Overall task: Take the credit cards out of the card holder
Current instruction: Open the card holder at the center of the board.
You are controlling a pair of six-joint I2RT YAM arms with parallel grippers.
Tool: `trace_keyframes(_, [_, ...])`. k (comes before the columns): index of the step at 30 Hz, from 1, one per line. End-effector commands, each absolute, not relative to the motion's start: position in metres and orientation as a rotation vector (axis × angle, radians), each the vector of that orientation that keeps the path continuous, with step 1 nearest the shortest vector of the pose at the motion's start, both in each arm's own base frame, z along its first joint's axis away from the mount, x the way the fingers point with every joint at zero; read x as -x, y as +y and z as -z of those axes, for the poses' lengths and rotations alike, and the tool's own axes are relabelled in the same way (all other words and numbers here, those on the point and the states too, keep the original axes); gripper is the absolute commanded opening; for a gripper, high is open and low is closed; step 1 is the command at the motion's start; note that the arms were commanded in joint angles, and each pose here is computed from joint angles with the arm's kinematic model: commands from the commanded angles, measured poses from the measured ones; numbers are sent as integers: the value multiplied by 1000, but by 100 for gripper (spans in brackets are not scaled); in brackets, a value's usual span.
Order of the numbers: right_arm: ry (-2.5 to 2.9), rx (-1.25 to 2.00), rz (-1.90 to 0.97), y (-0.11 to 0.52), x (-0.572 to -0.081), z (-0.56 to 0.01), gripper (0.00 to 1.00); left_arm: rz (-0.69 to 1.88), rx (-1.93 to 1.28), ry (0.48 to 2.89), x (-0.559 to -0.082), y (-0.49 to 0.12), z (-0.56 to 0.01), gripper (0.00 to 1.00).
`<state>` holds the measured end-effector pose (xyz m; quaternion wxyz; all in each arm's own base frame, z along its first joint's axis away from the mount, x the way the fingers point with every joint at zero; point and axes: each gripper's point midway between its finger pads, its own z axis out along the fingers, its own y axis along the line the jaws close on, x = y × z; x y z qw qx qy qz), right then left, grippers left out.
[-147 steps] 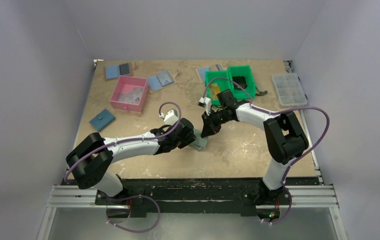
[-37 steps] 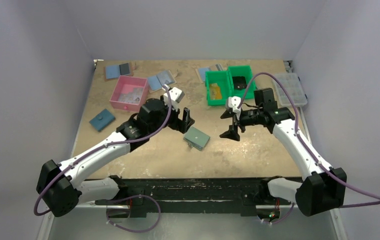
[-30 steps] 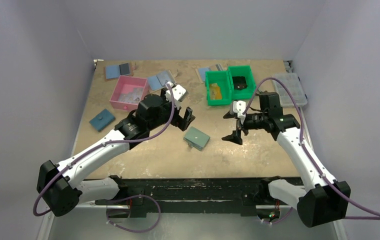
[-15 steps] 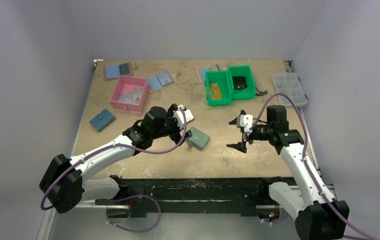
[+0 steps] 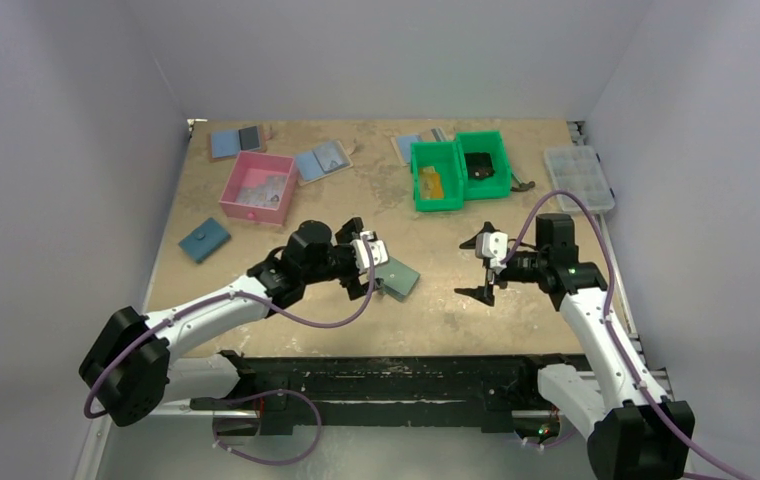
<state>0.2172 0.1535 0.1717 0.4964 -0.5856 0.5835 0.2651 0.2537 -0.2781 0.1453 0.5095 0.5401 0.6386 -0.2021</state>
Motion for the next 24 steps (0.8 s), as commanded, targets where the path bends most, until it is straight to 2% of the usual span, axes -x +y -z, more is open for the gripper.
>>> trace_keyframes(1, [1356, 1432, -648, 157, -217, -172, 99, 459, -1381, 1410, -257, -286, -150, 94])
trace_keyframes(13, [1341, 1449, -629, 156, -214, -171, 99, 124, -1754, 1309, -273, -296, -107, 88])
trace_keyframes(16, [1338, 1453, -628, 156, -213, -171, 99, 52, -1845, 1337, -278, -286, -94, 82])
trace_keyframes(24, [1332, 1459, -625, 155, -211, -171, 99, -83, -1881, 1343, -290, -270, -80, 78])
